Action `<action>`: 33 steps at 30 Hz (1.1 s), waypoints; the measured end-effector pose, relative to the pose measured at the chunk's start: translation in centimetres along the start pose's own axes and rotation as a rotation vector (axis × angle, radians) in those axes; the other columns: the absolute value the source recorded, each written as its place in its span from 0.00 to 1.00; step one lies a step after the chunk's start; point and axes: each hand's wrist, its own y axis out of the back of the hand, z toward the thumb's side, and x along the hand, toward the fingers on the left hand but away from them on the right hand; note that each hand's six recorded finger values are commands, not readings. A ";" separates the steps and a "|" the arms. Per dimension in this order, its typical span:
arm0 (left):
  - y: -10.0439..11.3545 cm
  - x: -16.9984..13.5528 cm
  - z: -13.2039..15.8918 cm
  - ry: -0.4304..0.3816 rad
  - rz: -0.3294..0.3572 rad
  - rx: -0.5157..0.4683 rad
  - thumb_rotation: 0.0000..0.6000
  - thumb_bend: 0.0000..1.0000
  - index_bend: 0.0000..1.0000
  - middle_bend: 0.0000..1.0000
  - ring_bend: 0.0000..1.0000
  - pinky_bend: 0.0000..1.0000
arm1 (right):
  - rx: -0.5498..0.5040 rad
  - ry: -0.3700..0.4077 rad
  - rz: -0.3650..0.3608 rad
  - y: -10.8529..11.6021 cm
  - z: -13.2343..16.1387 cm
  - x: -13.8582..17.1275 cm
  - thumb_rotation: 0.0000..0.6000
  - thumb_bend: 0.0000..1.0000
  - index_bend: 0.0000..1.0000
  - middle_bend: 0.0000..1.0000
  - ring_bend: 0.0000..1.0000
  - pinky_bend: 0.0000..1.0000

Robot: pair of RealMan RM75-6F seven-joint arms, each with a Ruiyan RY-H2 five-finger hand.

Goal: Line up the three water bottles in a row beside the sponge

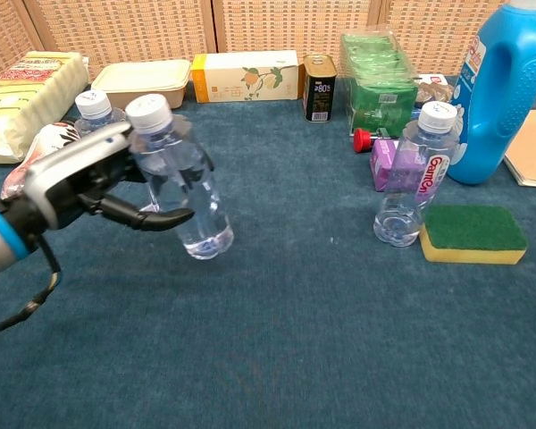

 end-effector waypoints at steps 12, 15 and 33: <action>-2.8 7.6 2.6 0.028 -0.077 0.060 1.00 0.28 0.41 0.39 0.28 0.47 | 0.009 -0.027 -0.018 0.4 -0.7 -0.3 1.00 0.03 0.10 0.00 0.00 0.12; -3.6 8.8 2.9 0.041 -0.094 0.061 1.00 0.28 0.41 0.39 0.28 0.47 | 0.016 -0.036 -0.028 0.6 -0.9 -0.4 1.00 0.03 0.10 0.00 0.00 0.12; -6.7 13.3 3.7 0.068 -0.133 0.081 1.00 0.28 0.41 0.39 0.28 0.47 | 0.011 -0.057 -0.039 1.0 -1.6 -0.7 1.00 0.03 0.10 0.00 0.00 0.12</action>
